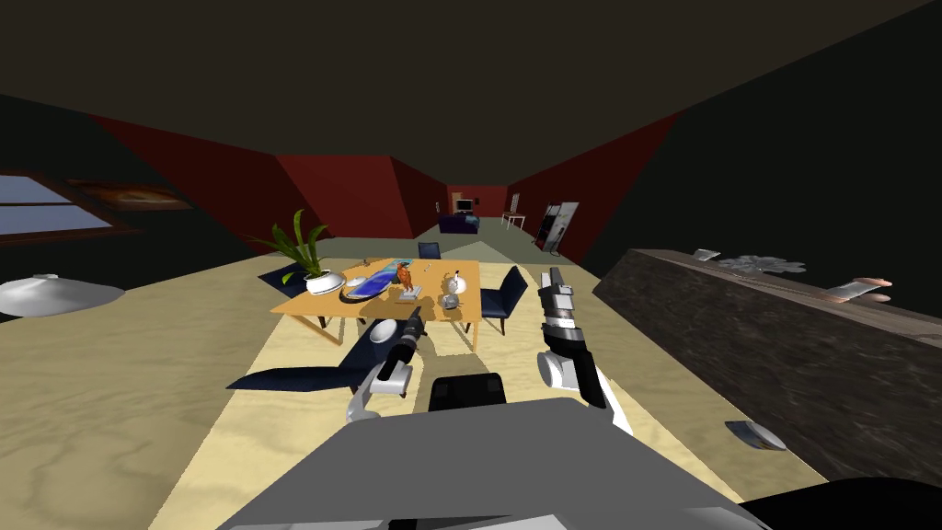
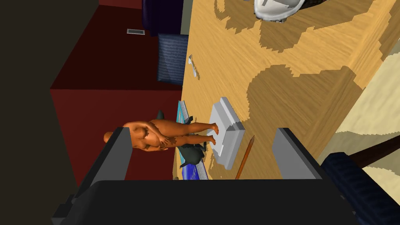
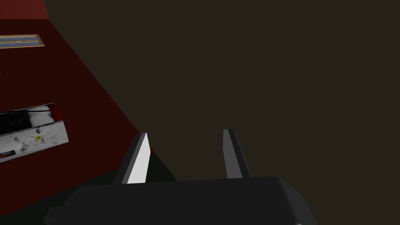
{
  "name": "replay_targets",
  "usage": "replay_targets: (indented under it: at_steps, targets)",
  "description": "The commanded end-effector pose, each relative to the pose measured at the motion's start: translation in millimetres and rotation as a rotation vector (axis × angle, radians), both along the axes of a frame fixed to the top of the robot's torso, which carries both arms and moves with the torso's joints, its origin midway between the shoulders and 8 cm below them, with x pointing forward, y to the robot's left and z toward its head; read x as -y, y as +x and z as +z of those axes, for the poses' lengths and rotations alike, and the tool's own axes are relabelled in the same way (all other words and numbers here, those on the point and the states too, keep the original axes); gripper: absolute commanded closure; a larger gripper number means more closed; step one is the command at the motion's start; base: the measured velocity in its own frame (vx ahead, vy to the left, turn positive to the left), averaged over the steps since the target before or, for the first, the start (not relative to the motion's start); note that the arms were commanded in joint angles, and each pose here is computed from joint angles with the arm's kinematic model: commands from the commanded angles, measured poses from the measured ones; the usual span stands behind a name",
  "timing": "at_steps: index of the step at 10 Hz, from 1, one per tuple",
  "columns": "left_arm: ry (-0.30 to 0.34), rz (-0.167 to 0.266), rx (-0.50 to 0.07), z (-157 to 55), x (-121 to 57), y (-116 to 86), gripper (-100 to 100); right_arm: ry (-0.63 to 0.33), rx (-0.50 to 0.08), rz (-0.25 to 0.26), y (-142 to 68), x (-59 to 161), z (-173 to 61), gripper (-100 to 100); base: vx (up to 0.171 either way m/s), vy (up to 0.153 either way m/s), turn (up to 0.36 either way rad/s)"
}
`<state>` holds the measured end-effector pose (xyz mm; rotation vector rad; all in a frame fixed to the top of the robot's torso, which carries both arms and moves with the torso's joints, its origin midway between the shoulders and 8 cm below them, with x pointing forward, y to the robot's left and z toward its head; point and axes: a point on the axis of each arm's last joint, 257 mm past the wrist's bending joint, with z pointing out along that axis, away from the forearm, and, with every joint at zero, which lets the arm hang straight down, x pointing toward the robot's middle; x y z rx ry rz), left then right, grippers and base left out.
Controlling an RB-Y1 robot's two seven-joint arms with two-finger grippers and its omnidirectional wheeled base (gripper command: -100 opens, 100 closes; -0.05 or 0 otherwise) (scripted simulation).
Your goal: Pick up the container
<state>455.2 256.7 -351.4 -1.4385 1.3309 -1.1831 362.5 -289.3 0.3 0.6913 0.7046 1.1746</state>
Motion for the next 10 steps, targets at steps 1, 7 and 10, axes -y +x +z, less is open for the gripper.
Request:
replay_targets:
  at_steps: [1, 7, 10]
  targets:
    - [-0.021, 0.006, -0.061, -21, 3.2, 3, -100, 0.0, 0.0, 0.0, 0, 0, 0, 0, 0.068, -0.007, -0.059]
    - [-0.094, 0.02, -0.225, -78, 21.3, 1, -100, 0.0, 0.0, 0.0, 0, 0, 0, 0, 0.068, -0.016, -0.066]
    - [-0.141, 0.022, -0.298, -100, 38.2, -1, -100, 0.0, 0.0, 0.0, 0, 0, 0, 0, 0.08, -0.015, -0.091]
